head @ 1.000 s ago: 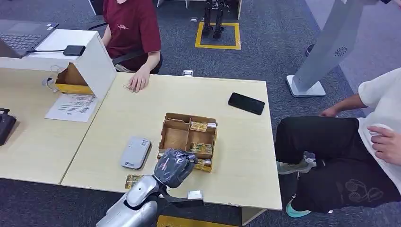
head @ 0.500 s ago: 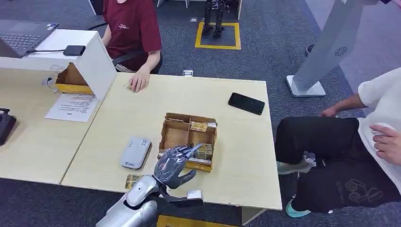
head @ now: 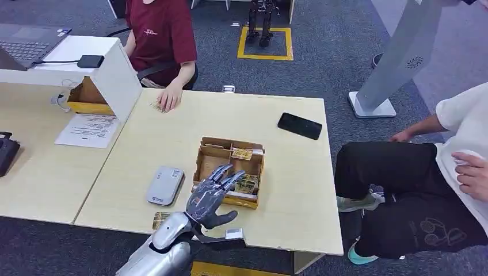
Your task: Pass the card to the sensor for recognition and then transmit it.
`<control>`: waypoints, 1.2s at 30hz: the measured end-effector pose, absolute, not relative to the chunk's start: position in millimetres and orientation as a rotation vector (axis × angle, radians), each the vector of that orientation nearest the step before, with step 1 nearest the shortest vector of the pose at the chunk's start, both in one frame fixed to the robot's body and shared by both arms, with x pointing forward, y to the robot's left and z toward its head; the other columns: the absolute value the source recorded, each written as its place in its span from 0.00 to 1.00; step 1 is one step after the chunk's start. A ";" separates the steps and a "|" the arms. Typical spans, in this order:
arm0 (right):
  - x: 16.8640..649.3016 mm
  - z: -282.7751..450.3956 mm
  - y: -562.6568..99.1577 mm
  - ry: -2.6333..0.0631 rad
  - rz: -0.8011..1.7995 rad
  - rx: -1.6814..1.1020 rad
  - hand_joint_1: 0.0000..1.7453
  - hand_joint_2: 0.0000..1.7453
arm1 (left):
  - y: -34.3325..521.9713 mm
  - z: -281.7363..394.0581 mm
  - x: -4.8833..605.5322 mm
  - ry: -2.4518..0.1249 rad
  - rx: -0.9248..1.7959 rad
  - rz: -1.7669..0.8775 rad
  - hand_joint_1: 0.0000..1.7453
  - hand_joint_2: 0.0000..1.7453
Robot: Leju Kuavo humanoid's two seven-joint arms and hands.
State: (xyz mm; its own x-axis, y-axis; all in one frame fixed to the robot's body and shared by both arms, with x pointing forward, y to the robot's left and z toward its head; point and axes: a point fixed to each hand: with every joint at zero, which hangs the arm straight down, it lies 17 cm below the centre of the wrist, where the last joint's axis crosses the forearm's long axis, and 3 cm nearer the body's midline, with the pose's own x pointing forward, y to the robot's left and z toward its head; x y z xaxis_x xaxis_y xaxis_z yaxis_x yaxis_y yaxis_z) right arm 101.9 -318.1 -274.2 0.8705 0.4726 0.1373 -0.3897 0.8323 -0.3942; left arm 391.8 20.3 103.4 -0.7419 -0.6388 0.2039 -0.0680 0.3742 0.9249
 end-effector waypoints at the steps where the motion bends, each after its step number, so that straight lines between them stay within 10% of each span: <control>1: 102.0 -274.2 -318.1 -0.234 0.462 -0.366 0.00 0.00 | 20.5 103.4 392.0 -2.094 0.608 -1.372 0.00 1.00; 36: 100.7 -274.4 -318.8 -0.228 0.460 -0.367 0.00 0.00 | 39.4 157.4 400.7 -2.207 0.700 -1.246 0.00 1.00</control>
State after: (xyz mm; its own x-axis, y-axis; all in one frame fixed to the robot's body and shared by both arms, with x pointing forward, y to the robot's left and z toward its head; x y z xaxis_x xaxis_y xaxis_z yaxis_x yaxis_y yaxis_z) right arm 100.7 -318.8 -274.4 0.8727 0.4702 0.1313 -0.3894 0.8326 -0.3939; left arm 400.7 39.4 157.4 -0.7393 -0.6503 0.1751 -0.1859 0.4470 0.8750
